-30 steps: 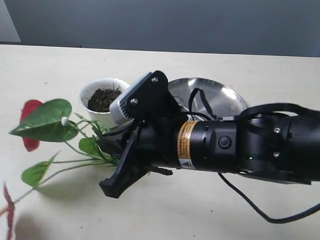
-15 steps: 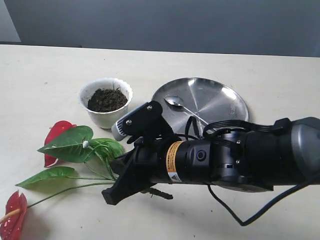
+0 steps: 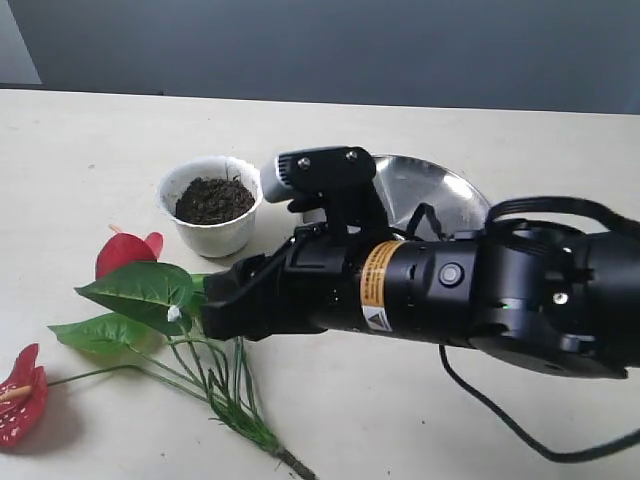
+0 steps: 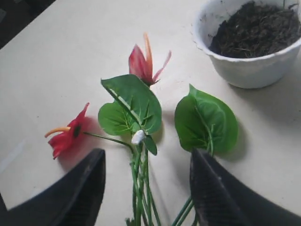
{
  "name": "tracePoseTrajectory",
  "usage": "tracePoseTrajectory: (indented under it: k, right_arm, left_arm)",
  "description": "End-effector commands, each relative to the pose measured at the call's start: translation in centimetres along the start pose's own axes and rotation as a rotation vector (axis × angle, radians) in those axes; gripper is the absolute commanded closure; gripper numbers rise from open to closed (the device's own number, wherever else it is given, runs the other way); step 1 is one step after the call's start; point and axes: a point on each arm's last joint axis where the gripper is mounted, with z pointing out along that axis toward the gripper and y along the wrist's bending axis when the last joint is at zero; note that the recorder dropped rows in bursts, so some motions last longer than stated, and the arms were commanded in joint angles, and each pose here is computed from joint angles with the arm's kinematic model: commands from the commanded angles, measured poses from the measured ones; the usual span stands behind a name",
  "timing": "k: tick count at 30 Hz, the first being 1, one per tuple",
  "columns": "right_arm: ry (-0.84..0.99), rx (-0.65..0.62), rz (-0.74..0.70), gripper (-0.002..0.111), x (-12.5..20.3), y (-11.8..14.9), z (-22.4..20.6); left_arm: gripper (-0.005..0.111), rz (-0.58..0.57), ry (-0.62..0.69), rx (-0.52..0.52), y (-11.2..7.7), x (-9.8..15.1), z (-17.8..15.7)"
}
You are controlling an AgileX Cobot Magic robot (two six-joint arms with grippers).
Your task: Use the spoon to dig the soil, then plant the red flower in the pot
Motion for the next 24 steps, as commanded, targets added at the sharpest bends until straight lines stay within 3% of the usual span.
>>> tracePoseTrajectory:
  k: [1,3,7,17,24]
  right_arm:
    - [-0.034,-0.062,-0.007,0.070,-0.7,3.4,-3.5]
    - [-0.074,-0.157,0.019,0.090,-1.0,5.9,-5.9]
    - [-0.130,-0.286,0.127,0.108,-1.6,8.4,-9.5]
    - [-0.152,-0.319,0.166,0.109,-2.1,8.7,-15.4]
    - [-0.185,-0.264,-0.008,0.109,-2.2,7.9,-17.5]
  left_arm:
    - [0.106,-0.003,-0.016,0.006,0.0,-0.1,0.0]
    - [0.106,-0.003,-0.016,0.006,0.0,-0.1,0.0]
    - [0.106,-0.003,-0.016,0.006,0.0,-0.1,0.0]
    - [0.106,-0.003,-0.016,0.006,0.0,-0.1,0.0]
    - [0.106,-0.003,-0.016,0.006,0.0,-0.1,0.0]
